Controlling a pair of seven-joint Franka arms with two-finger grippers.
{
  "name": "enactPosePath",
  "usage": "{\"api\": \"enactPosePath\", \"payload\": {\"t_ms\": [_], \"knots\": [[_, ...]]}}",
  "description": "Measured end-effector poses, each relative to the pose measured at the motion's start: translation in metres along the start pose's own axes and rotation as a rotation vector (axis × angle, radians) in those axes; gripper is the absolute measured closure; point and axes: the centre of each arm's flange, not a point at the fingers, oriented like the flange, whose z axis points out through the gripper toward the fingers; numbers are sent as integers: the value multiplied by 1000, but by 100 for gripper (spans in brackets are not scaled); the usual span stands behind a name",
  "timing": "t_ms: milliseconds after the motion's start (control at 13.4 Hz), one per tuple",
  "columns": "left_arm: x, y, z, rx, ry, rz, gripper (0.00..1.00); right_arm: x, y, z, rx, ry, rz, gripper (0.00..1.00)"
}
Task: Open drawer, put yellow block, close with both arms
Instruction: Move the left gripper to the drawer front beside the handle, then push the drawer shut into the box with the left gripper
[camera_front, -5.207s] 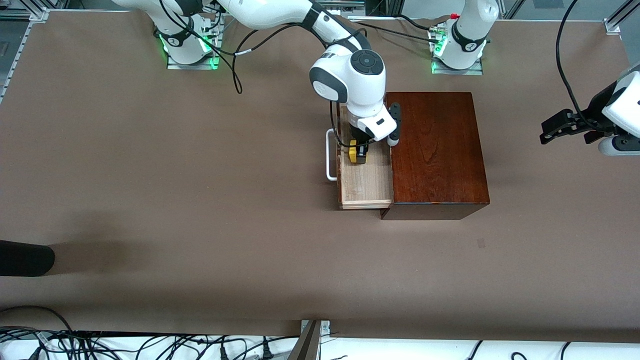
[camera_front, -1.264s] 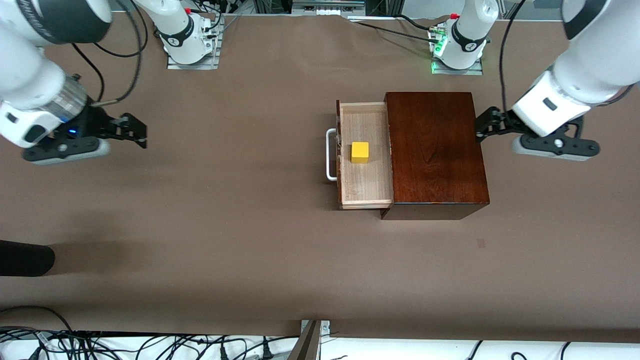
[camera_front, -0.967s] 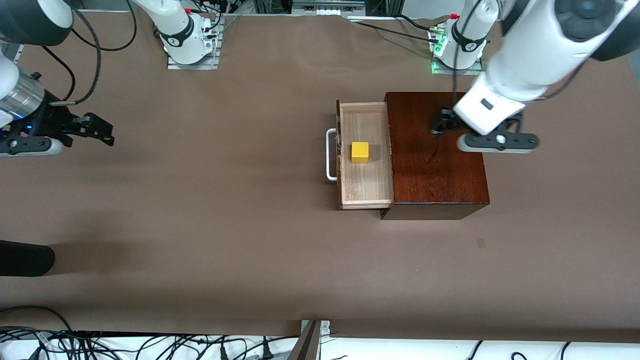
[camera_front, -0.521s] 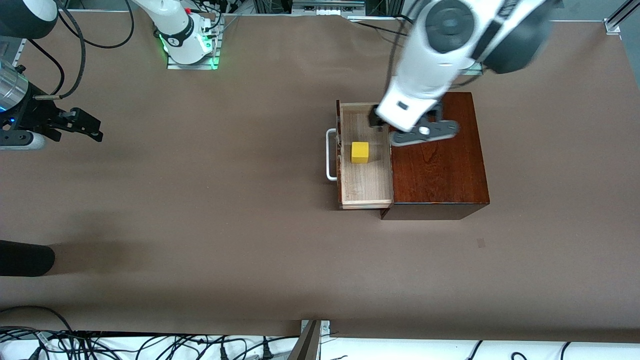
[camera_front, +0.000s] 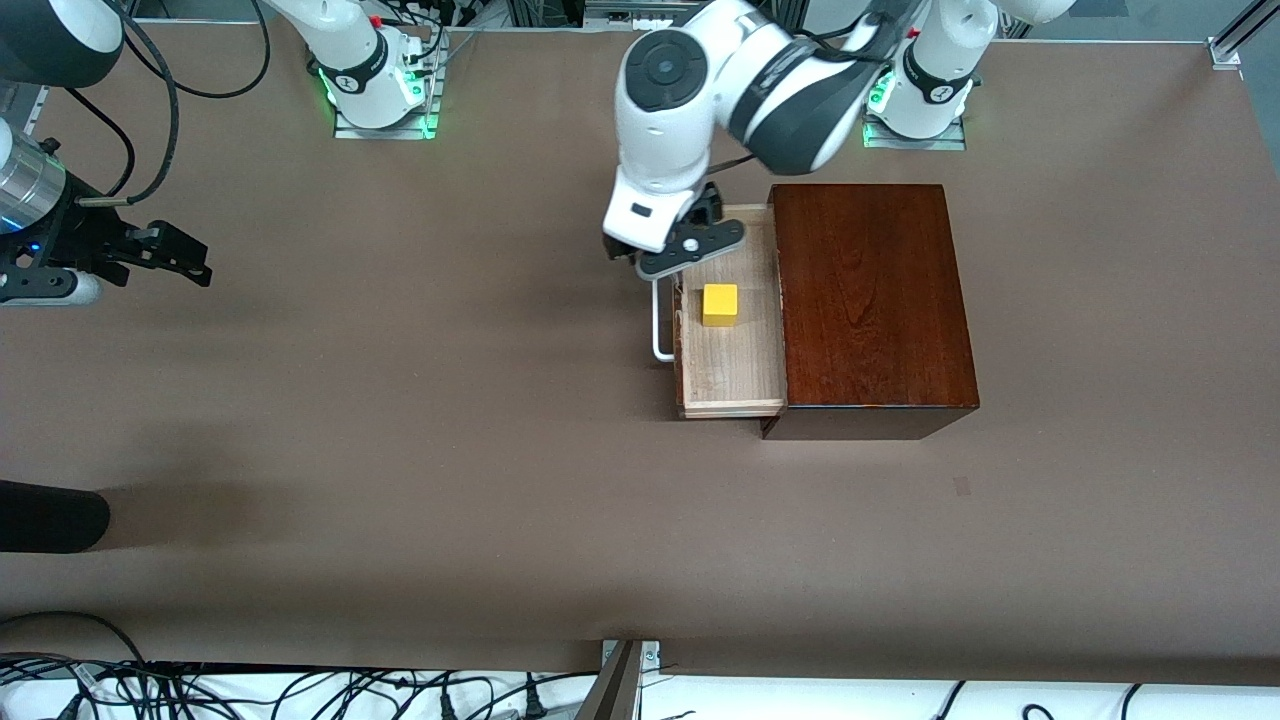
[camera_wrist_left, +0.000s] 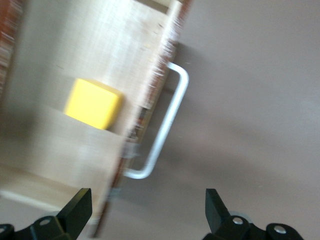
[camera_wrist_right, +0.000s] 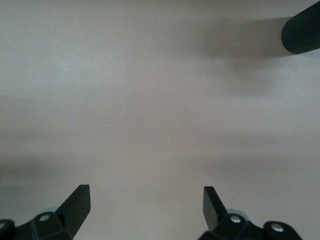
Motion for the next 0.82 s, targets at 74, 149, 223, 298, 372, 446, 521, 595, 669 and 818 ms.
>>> {"api": "enactPosePath", "payload": {"t_ms": [74, 149, 223, 298, 372, 446, 521, 595, 669, 818], "knots": [[-10, 10, 15, -13, 6, -16, 0, 1, -1, 2, 0, -3, -1, 0], [-19, 18, 28, -22, 11, -29, 0, 1, -1, 3, -1, -5, -2, 0], [-24, 23, 39, -27, 14, -41, 0, 1, -1, 4, -1, -6, -2, 0], [-27, 26, 47, -30, 16, -49, 0, 2, -1, 4, -1, -6, -2, 0], [-27, 28, 50, -34, 17, -59, 0, 2, -2, 4, -1, -6, -2, 0], [-25, 29, 51, -41, 20, -73, 0, 2, -2, 4, -1, -6, -2, 0], [-24, 31, 53, -50, 22, -101, 0, 2, -2, 4, -1, -5, -3, 0], [-24, 34, 56, -59, 23, -139, 0, 2, -2, 4, -1, -5, -3, 0], [-26, 39, 62, -64, 21, -165, 0, 2, -2, 4, -1, -5, -3, 0], [-33, 47, 80, -63, 18, -176, 19, 2, -2, 4, -1, -5, -3, 0]]}}
